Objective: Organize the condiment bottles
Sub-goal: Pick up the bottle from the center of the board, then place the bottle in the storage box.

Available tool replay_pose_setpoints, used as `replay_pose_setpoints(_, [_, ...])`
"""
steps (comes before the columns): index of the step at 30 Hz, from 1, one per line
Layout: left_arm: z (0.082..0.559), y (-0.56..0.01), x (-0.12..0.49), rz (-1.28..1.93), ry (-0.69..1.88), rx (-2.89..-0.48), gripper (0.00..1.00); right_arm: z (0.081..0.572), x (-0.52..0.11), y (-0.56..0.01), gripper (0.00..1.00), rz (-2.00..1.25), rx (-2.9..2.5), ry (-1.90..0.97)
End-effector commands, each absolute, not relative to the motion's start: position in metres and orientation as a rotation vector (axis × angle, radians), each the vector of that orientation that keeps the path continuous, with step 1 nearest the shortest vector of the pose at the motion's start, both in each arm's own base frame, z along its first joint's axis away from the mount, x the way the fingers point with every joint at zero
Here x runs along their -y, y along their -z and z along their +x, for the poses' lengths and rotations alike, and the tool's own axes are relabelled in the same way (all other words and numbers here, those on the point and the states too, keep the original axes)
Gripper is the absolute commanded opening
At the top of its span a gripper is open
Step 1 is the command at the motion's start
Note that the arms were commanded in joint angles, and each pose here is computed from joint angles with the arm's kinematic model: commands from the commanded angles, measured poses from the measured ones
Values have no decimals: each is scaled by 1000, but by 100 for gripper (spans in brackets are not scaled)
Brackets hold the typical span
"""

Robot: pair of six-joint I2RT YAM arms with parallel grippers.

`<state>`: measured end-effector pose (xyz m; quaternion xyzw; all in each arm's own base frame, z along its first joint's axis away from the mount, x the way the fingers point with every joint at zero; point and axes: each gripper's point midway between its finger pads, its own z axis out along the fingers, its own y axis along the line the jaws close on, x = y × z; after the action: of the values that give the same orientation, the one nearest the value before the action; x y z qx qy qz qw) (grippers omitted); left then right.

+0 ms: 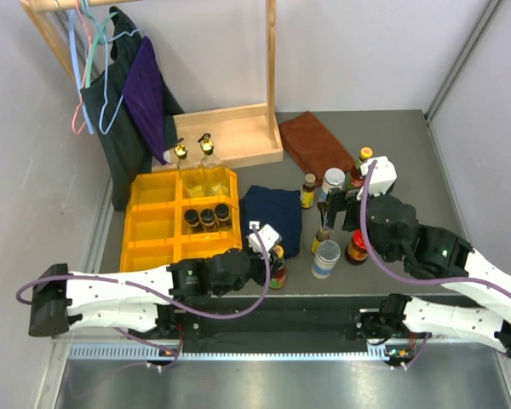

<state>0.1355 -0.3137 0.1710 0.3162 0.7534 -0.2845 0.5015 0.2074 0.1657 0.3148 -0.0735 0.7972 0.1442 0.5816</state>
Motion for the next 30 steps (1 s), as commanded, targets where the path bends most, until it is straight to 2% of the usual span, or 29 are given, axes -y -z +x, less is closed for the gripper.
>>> replay_pose_setpoints(1, [154,-264,302,481,748,-1721,0,209,-160,-319,99,-133,-1849,-335])
replay_pose_setpoints(9, [177,-292,220,171,537,-1755,0,210,-159,-317,99,-123,-1848,-332])
replay_pose_setpoints(17, [180,-263,143,-70,339,-1819,0,212,-163,-313,99,-130,-1854,-328])
replay_pose_setpoints(30, [182,-245,75,-375,166,-1751,0,214,-166,-309,99,-132,-1865,-322])
